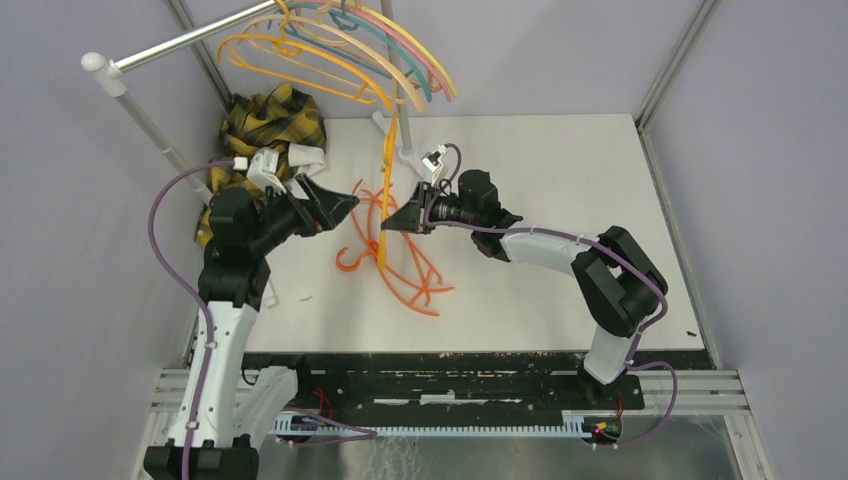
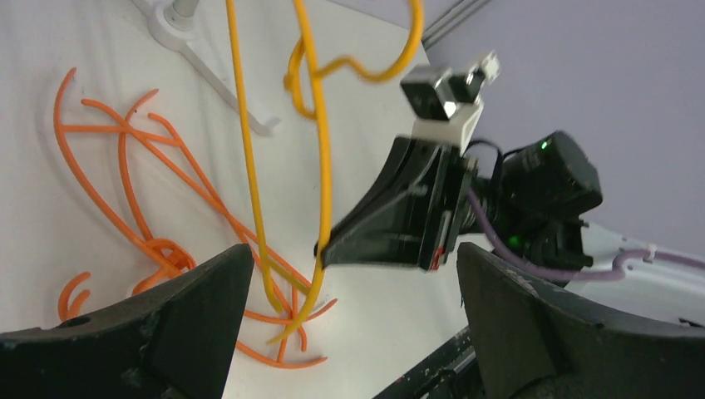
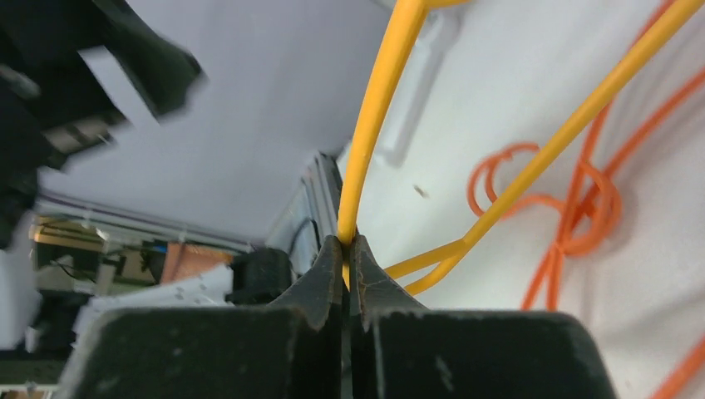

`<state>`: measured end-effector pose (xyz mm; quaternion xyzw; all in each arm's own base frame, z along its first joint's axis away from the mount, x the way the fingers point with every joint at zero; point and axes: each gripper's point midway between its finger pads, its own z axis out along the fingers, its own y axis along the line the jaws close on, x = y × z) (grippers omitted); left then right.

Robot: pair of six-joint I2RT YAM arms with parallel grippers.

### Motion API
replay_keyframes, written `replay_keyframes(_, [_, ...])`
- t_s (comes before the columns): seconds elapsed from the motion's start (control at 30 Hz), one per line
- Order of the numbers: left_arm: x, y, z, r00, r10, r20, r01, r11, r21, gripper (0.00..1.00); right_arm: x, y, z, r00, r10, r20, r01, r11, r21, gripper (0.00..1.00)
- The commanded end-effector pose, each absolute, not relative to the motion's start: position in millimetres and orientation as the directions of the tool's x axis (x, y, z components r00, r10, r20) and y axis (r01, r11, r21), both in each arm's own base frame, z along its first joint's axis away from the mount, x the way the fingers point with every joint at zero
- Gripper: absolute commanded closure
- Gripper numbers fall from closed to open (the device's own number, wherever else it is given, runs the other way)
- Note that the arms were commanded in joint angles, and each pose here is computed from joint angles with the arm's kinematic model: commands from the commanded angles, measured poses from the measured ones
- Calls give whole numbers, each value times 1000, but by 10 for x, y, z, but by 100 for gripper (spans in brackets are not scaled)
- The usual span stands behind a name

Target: Organize the hangers

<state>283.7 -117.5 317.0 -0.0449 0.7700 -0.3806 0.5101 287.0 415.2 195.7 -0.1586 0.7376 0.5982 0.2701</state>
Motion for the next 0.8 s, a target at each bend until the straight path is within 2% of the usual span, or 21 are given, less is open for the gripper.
replay_keyframes(0.0, [2604,-1238,3042,-461,-398,-793,409,698,-588,3,3102,4315,3004,-750,325,-576,-604,18,796,99])
replay_keyframes(0.27, [2486,-1137,2565,-461,-387,-799,353,746,-565,1,3185,4510,3246,-789,363,-495,-556,-83,827,99])
replay_keyframes(0.53, [2635,-938,2492,-415,-376,-828,266,821,-506,0,2982,4635,3243,-807,315,-500,-545,-69,836,99])
replay_keyframes(0.77, [2724,-936,2446,-420,-363,-832,269,826,-495,4,2793,4781,3144,-833,271,-483,-518,-73,853,100])
